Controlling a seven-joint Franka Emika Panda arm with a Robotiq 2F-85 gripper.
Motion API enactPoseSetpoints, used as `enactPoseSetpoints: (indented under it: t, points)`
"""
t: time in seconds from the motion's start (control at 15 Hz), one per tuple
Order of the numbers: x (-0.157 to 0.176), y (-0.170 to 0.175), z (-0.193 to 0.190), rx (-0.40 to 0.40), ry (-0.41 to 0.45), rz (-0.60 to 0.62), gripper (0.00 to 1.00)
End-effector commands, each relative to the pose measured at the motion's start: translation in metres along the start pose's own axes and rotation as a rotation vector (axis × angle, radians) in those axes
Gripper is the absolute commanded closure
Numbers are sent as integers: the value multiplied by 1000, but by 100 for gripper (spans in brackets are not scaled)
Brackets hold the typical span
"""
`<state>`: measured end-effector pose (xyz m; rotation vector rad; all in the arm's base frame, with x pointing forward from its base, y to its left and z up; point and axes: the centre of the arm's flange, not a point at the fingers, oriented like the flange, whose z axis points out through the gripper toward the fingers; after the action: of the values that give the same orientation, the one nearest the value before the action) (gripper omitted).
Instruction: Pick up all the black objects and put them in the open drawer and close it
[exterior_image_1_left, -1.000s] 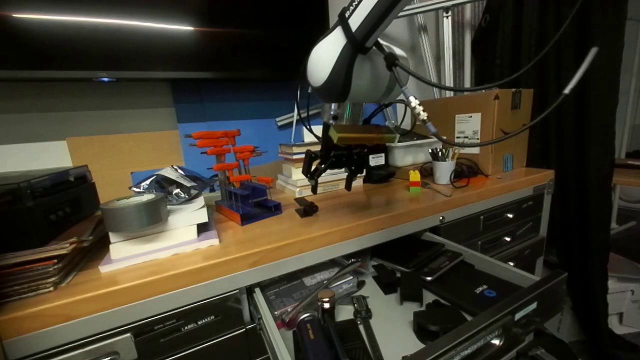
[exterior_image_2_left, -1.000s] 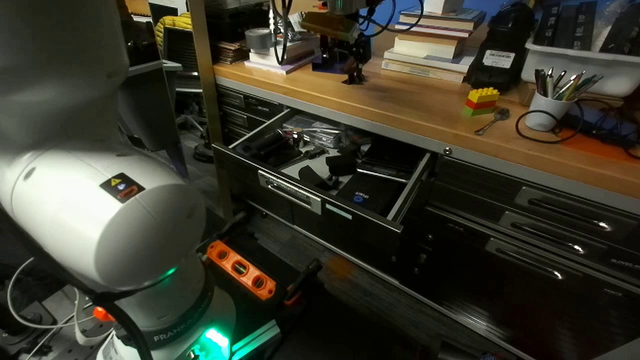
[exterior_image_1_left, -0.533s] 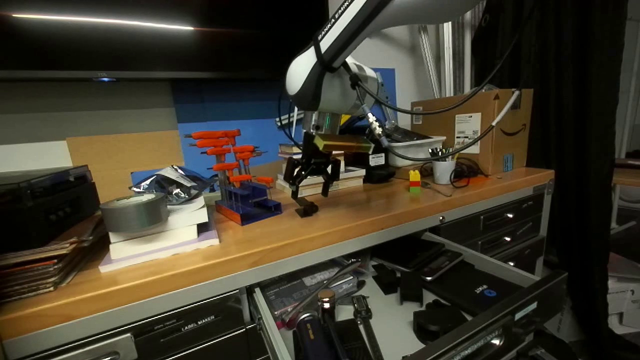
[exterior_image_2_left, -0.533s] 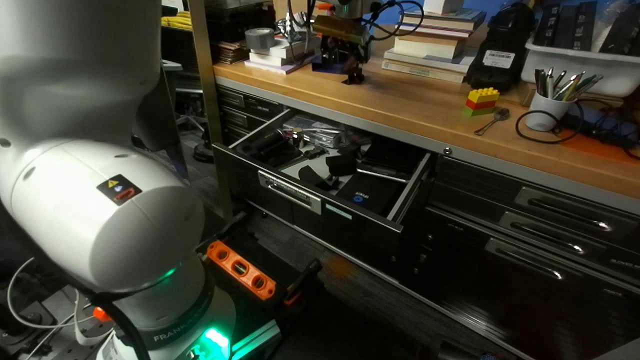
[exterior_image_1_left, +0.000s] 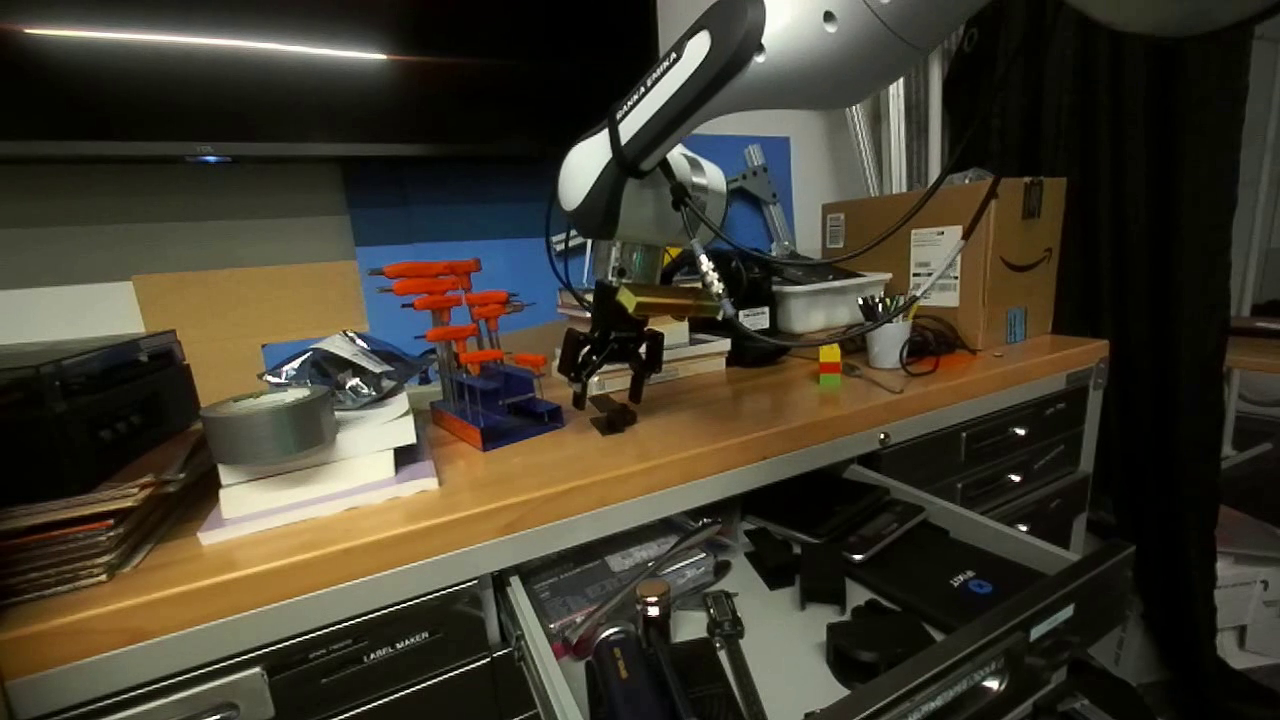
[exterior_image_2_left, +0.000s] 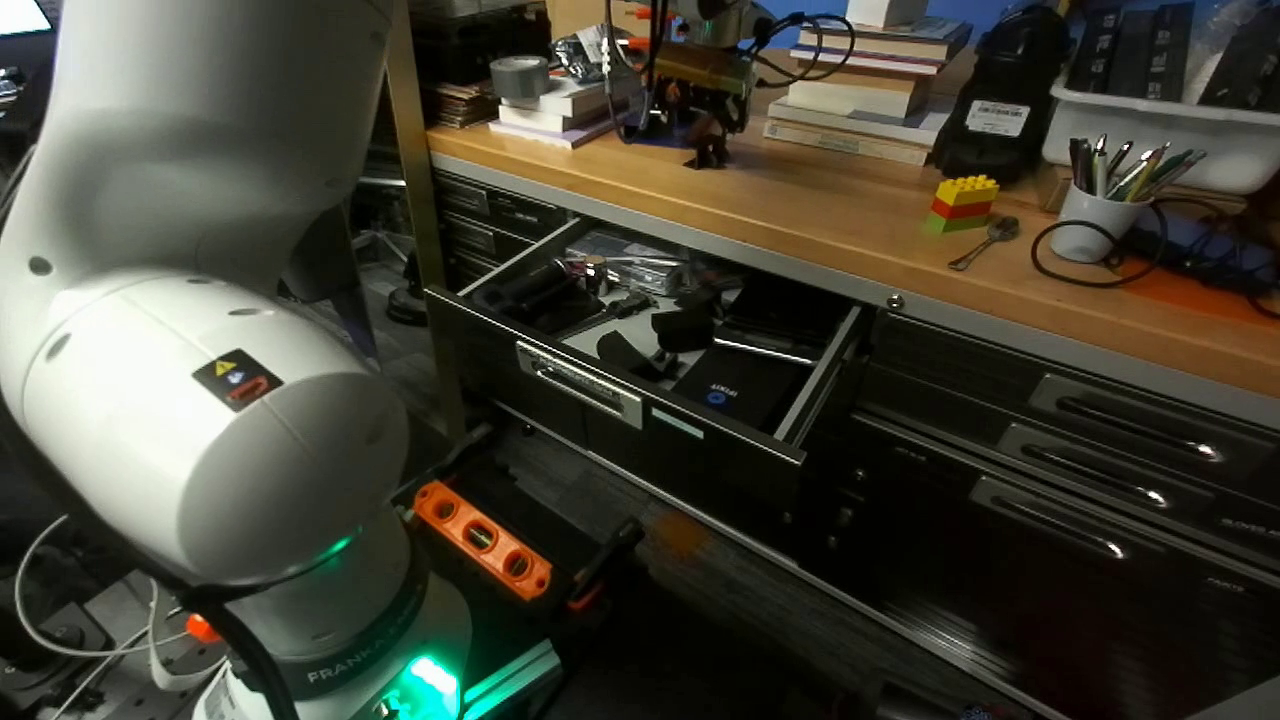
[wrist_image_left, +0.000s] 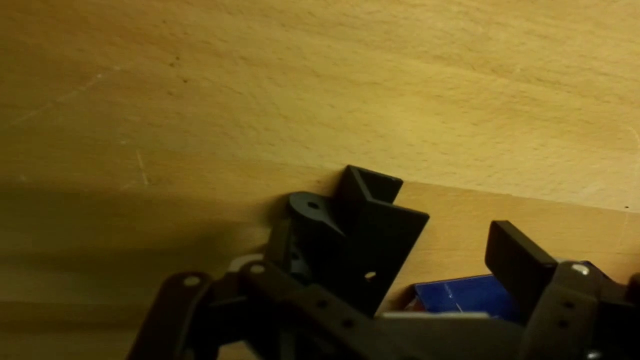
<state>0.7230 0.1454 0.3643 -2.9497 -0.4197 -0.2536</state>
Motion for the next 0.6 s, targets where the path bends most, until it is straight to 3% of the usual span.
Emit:
enactPoseSetpoints:
  t: [0.0,0.53]
  points:
    - [36,7,3,19,-6,-19,0]
    - [48,8,19,25,-83,13,0]
